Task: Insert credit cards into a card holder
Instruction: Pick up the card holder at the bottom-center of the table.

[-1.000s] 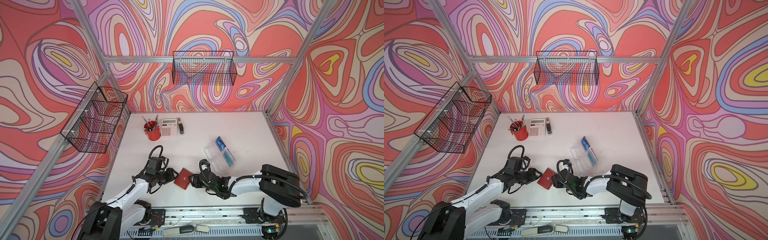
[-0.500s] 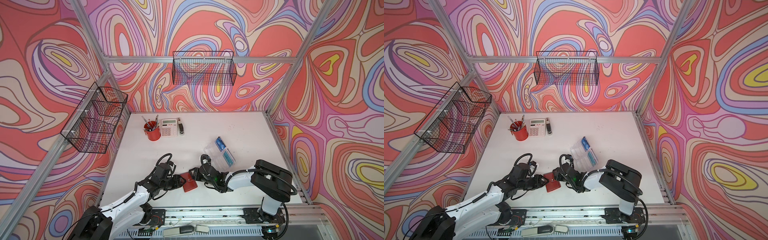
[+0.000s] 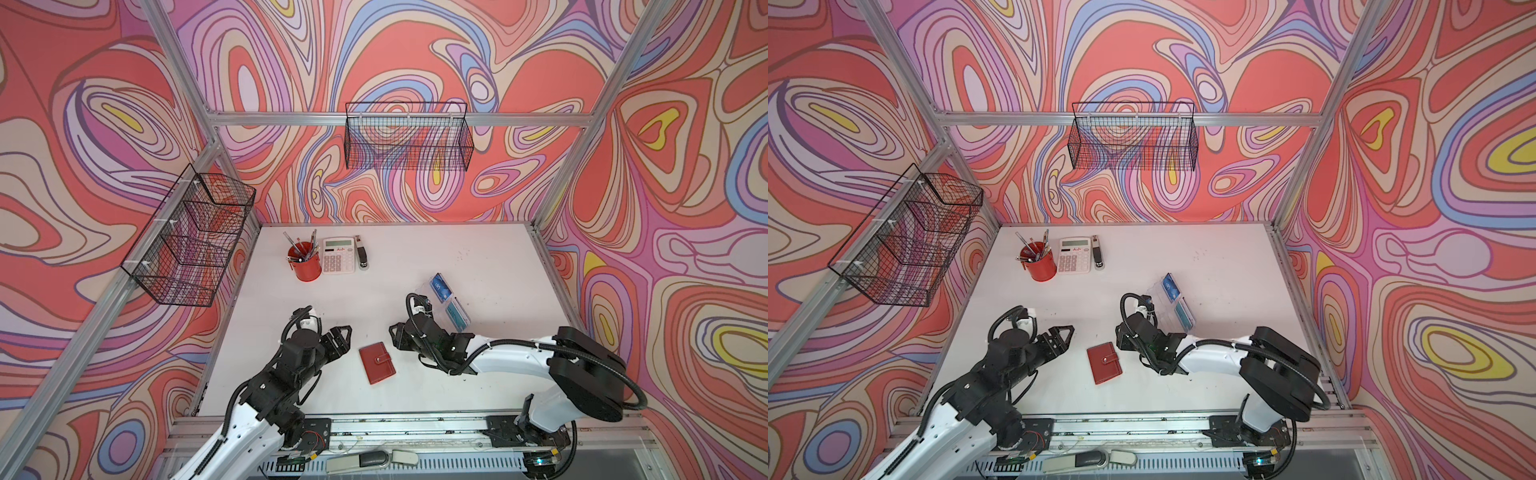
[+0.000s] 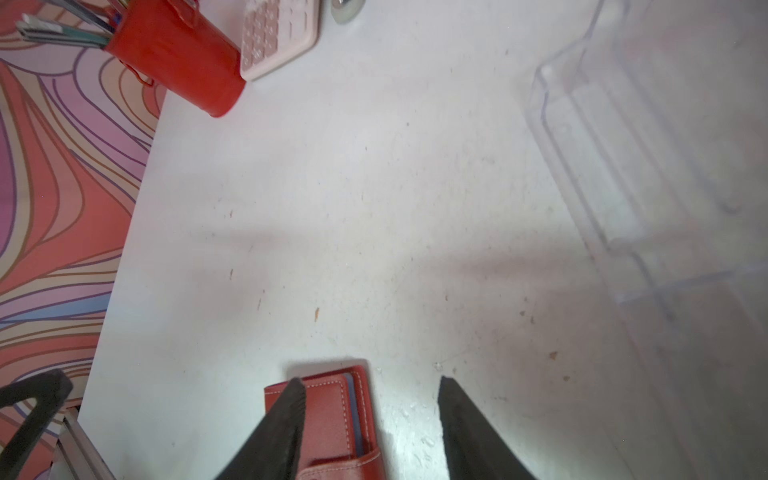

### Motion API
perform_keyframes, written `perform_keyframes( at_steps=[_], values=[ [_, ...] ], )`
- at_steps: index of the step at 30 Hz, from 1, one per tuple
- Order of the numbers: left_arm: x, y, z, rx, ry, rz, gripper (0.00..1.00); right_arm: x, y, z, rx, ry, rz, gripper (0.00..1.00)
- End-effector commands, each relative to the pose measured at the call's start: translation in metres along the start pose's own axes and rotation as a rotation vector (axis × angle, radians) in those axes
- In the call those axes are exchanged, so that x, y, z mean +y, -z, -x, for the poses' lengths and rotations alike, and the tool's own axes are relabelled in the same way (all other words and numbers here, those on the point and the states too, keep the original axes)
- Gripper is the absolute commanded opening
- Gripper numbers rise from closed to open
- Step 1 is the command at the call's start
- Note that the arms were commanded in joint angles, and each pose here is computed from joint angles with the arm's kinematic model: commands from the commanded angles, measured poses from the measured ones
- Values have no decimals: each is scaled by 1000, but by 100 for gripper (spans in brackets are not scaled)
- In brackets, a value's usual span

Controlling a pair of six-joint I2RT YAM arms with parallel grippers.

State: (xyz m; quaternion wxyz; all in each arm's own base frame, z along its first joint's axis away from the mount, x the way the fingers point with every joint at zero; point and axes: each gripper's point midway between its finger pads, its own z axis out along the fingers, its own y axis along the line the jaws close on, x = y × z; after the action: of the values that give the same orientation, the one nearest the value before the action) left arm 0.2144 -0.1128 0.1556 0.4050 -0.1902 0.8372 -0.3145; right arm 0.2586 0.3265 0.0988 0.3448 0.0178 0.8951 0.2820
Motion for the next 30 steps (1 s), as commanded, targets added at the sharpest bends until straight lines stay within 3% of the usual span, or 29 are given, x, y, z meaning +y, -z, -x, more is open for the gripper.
perform_keyframes(
  at_steps=[1,4,5,7,11,19,30],
  values=[
    [18,11,-5,-2,-60,48,75,-16,9,-2,-30,121,-127,53],
    [26,24,-13,35,-98,64,66,-16,12,-7,-41,184,-211,52],
    [30,28,-16,47,-108,74,57,-11,10,-12,-16,201,-192,52],
    [27,29,-24,83,-137,32,53,0,5,-20,26,212,-144,51],
    [33,7,-52,179,-107,7,54,12,-3,-37,75,236,-104,51],
    [37,-43,-96,366,-35,-4,33,13,-22,-70,153,240,-76,51],
    [39,-68,-117,425,9,-34,33,6,-31,-87,171,186,-39,50]
  ],
)
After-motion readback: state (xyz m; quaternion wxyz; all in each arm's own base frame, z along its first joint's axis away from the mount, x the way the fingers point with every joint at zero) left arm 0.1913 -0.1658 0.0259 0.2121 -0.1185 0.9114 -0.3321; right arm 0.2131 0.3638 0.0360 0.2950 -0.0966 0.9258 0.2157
